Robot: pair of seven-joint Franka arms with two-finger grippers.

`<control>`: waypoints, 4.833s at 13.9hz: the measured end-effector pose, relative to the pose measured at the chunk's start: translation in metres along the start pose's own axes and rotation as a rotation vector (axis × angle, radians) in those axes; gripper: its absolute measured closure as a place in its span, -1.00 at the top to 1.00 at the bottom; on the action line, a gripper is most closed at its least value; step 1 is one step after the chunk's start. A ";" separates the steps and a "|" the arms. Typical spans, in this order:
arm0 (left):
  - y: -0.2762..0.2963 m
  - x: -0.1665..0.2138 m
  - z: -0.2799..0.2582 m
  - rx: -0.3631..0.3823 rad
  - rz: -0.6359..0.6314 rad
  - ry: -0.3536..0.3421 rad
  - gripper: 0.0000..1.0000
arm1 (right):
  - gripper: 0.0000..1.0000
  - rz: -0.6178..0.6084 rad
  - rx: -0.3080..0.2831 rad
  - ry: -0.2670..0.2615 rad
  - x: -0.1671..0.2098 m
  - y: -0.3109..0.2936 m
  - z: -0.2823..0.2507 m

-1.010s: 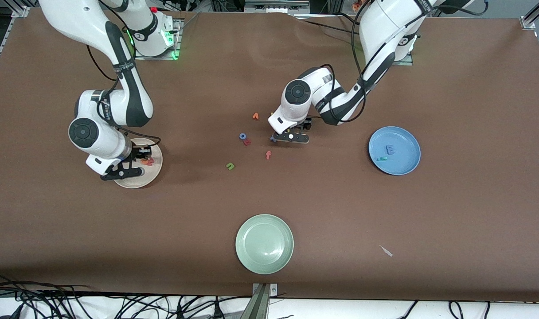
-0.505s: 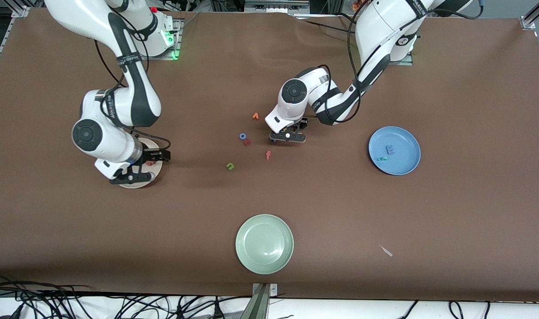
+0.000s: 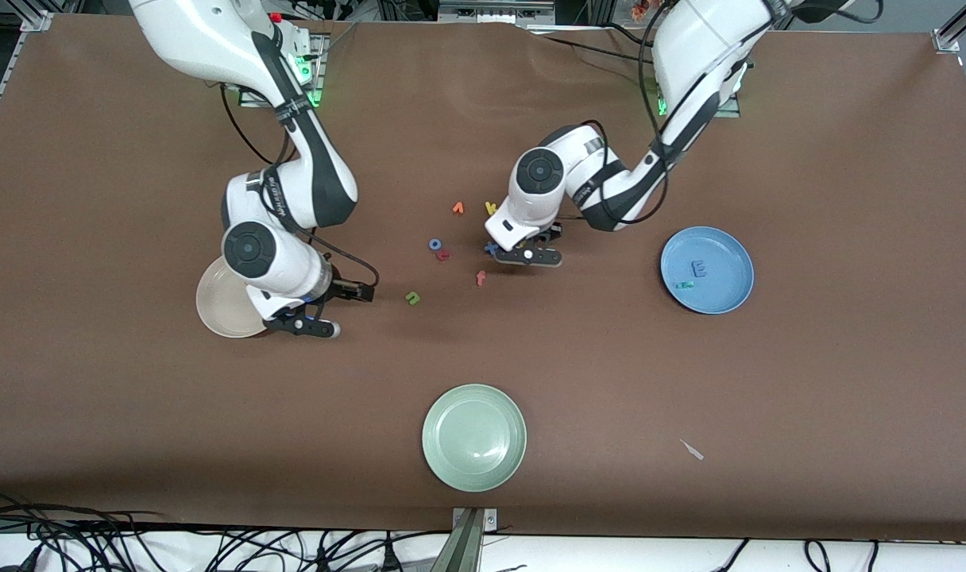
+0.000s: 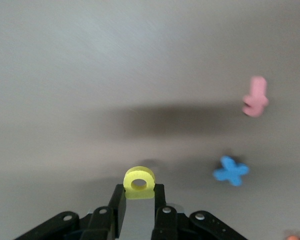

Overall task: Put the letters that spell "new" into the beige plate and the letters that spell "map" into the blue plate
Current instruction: 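Grasp the yellow letter with the left gripper while the right gripper reaches green u, then release the yellow letter on the blue plate while the right gripper grasps green u, then drop the green u on the white plate while the left gripper withdraws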

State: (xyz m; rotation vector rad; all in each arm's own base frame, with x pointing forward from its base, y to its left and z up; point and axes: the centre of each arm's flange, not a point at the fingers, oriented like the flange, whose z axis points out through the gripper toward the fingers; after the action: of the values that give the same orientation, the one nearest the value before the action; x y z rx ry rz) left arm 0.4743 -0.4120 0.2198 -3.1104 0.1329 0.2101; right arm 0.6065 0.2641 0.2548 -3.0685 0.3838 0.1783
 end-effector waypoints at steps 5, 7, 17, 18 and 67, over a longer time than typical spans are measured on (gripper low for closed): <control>-0.084 0.016 -0.066 0.163 0.173 -0.079 -0.46 | 1.00 0.247 0.026 0.031 -0.028 -0.050 0.037; -0.138 0.032 -0.067 0.247 0.248 -0.122 -0.46 | 1.00 0.300 0.025 0.034 -0.043 -0.067 0.047; -0.331 0.027 0.004 0.146 0.409 -0.352 -0.46 | 0.98 0.383 0.051 0.074 -0.053 -0.084 0.080; -0.341 0.026 0.009 0.127 0.427 -0.343 -0.45 | 0.99 0.383 0.051 0.075 -0.055 -0.086 0.083; -0.362 -0.013 -0.365 -0.032 -0.014 0.111 1.00 | 1.00 -0.139 -0.104 -0.172 0.019 0.122 -0.118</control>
State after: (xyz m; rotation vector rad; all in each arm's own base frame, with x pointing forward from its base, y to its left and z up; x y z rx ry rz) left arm 0.5411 -0.0605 0.5892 -3.1536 0.1112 0.0398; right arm 0.6077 0.1341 0.3665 -3.1326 0.1572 0.4660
